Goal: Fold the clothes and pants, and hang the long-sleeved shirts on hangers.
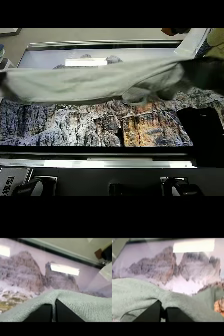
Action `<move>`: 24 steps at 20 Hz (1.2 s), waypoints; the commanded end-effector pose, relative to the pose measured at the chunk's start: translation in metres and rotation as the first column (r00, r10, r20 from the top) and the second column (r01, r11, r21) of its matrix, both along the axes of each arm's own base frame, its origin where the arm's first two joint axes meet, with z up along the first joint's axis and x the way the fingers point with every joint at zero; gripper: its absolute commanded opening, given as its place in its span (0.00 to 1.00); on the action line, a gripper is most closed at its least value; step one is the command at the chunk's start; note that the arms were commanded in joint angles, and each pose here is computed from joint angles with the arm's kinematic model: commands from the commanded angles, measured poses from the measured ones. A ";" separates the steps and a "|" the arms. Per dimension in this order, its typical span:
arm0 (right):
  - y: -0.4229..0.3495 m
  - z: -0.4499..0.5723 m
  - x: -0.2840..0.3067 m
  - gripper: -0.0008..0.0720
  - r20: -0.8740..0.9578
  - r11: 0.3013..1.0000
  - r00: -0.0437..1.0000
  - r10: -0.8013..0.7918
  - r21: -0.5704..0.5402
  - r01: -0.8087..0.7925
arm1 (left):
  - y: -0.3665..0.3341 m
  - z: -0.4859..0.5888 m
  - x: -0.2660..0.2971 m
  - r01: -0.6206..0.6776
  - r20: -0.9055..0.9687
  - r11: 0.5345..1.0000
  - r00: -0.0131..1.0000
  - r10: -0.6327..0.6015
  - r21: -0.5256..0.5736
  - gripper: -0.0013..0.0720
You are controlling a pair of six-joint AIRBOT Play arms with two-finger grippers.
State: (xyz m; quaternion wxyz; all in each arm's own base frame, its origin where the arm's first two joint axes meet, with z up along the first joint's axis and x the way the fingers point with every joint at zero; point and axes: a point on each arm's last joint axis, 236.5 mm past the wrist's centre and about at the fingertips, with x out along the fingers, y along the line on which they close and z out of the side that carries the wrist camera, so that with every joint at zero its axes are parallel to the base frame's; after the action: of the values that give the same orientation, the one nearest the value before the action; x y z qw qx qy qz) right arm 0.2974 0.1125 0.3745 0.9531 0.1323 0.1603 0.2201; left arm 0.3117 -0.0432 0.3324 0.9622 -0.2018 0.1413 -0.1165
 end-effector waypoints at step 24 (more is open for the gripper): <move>-0.010 -0.370 0.311 0.06 -0.618 0.871 0.766 -0.178 0.263 0.414 | 0.013 -0.369 0.221 -0.206 -0.552 0.974 0.825 0.123 -0.091 0.04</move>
State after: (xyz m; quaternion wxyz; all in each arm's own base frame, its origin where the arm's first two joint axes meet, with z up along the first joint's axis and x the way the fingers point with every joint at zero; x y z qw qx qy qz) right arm 0.5921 0.1033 0.0726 0.8633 0.3614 0.3448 0.0724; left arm 0.5190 -0.0162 0.0194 0.8844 -0.3026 0.3552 0.0087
